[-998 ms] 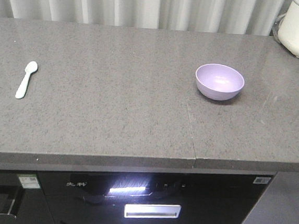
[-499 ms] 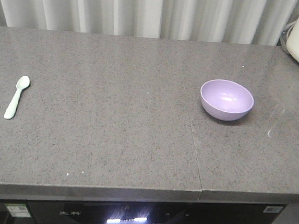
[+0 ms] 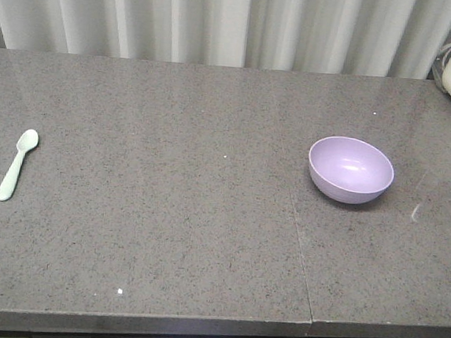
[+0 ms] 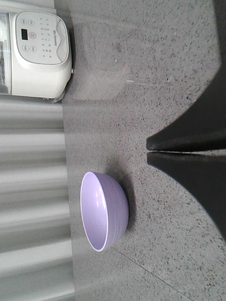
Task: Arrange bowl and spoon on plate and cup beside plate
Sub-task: 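Approach the counter and stop in front of the spoon and bowl, then raise both arms over the counter toward the spoon and bowl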
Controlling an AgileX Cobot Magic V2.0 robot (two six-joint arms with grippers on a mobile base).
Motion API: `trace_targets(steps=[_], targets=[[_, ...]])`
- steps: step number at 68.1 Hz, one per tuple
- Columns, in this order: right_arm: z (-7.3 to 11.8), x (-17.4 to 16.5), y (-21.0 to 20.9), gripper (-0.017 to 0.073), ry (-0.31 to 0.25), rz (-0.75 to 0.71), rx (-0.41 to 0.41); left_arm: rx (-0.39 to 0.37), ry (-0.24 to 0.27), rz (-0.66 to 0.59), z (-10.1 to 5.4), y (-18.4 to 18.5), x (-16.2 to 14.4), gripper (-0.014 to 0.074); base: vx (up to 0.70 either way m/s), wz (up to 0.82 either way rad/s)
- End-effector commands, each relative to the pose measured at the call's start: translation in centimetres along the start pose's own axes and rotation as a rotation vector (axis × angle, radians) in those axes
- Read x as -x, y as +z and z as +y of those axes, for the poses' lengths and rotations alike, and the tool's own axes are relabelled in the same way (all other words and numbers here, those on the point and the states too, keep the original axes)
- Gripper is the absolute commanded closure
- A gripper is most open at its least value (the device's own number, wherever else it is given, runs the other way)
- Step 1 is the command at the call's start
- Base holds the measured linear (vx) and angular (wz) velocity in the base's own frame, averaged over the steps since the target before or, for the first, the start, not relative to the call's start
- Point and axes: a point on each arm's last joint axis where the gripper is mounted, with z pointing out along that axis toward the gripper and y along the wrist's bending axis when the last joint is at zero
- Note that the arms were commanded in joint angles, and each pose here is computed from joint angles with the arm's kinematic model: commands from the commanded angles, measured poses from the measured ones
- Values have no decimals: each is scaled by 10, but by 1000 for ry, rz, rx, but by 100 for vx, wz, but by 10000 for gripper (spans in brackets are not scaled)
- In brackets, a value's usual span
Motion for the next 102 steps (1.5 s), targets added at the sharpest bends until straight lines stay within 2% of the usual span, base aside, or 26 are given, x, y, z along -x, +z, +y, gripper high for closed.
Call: trace_targets(steps=[1, 102], targets=[[1, 4, 0, 565, -9, -73, 13, -5, -8, -69, -1, 0, 11, 600, 6, 2], [1, 4, 0, 565, -9, -73, 13, -5, -8, -69, -1, 0, 11, 600, 1, 1]])
